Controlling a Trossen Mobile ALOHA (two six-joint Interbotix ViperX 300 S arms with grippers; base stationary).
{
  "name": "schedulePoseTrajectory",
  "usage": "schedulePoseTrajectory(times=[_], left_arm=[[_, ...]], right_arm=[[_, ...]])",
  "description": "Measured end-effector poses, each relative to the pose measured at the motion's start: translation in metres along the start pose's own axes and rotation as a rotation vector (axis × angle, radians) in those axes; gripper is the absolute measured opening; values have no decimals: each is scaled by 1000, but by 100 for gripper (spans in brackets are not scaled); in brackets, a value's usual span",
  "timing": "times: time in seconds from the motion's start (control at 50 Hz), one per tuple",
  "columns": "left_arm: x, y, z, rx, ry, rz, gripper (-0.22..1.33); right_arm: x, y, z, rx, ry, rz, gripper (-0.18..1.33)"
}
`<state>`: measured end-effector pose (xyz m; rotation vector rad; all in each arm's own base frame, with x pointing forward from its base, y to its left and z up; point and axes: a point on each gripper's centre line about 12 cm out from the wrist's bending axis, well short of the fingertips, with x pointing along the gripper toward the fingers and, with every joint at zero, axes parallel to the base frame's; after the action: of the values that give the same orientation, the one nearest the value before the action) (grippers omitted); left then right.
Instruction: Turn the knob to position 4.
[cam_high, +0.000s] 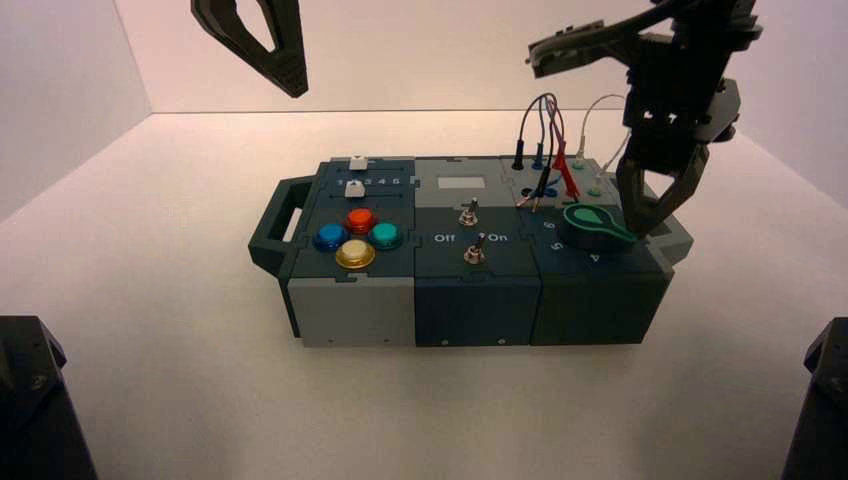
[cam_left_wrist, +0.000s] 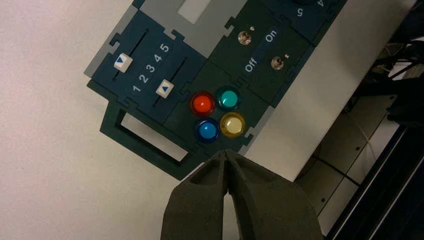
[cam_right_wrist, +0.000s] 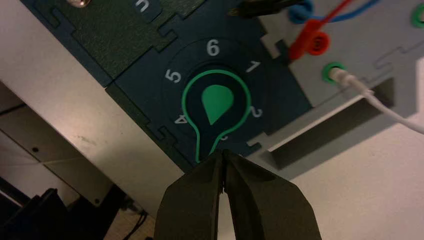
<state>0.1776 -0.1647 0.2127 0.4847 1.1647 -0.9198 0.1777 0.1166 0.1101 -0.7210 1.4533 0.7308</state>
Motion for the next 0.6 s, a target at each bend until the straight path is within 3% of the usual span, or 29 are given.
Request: schedulePoseTrajectory(times=[0.18, 0.6], left_arm=[[0, -2, 1, 15, -1, -3, -16], [1, -7, 8, 50, -47, 8, -16]], right_arm=[[3, 6, 3, -28, 11, 5, -14], [3, 6, 4, -26, 6, 7, -14]])
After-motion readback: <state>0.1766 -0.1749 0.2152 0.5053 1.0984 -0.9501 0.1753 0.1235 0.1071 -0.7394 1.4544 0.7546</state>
